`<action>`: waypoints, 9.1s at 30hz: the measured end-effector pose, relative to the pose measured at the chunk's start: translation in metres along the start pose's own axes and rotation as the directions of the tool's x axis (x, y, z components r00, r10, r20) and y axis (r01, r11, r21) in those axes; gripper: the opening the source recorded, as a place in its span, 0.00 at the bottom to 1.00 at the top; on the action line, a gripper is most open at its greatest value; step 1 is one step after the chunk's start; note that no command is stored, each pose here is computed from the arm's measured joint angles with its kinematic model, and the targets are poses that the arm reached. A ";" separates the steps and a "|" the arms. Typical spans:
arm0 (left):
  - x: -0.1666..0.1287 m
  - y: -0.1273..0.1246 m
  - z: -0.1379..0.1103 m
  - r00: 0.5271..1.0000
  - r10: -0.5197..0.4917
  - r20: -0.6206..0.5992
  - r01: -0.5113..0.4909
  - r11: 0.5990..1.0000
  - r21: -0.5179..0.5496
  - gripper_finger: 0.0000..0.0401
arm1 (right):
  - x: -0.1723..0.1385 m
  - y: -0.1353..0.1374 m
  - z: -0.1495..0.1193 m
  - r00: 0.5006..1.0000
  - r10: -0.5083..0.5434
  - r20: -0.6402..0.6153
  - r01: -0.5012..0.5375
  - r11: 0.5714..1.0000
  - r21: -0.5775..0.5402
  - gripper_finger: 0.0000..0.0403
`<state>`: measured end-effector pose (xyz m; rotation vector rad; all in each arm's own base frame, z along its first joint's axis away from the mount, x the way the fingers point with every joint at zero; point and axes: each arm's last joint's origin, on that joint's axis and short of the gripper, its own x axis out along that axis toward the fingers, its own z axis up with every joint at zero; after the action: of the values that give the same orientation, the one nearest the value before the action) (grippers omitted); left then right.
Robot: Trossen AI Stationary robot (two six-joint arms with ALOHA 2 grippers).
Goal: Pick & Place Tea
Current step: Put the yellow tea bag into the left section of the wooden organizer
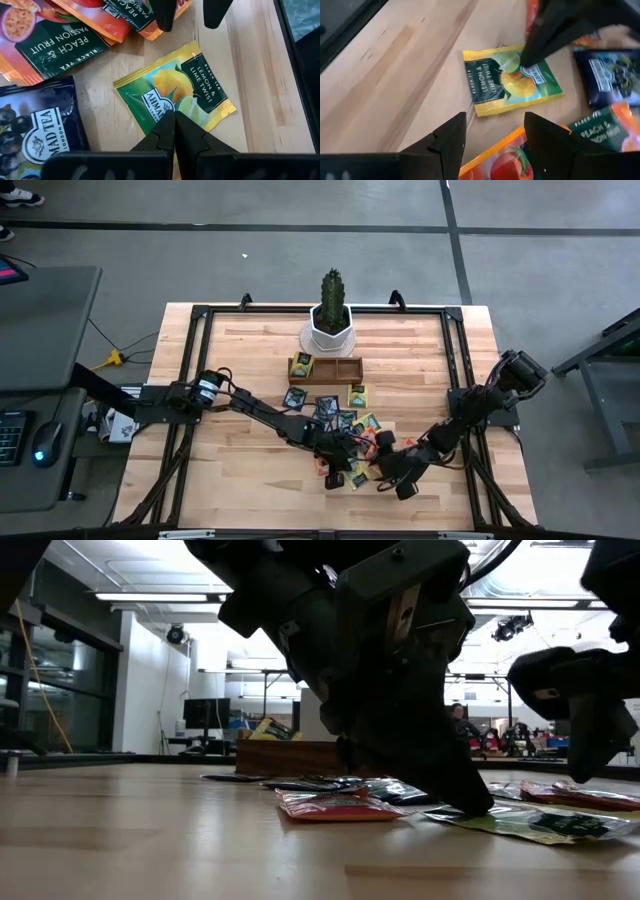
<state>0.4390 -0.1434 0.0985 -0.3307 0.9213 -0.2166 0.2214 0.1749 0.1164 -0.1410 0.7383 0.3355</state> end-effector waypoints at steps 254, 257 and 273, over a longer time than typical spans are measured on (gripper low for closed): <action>-0.315 0.112 0.110 0.764 -0.566 0.308 0.508 0.824 0.252 0.37 | -0.094 -0.038 0.236 0.528 -0.841 0.120 0.261 0.027 -0.965 0.00; -0.315 0.110 0.109 0.760 -0.576 0.301 0.517 0.817 0.256 0.37 | -0.094 -0.040 0.236 0.530 -0.840 0.118 0.262 0.030 -0.965 0.00; -0.313 0.108 0.110 0.762 -0.573 0.300 0.513 0.818 0.261 0.13 | -0.093 -0.045 0.238 0.540 -0.834 0.111 0.290 0.061 -0.955 0.00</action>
<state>0.3476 0.0785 0.3522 -0.4661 0.4062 -0.7456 0.3241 0.1668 0.3540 -1.7327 0.8351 -0.1988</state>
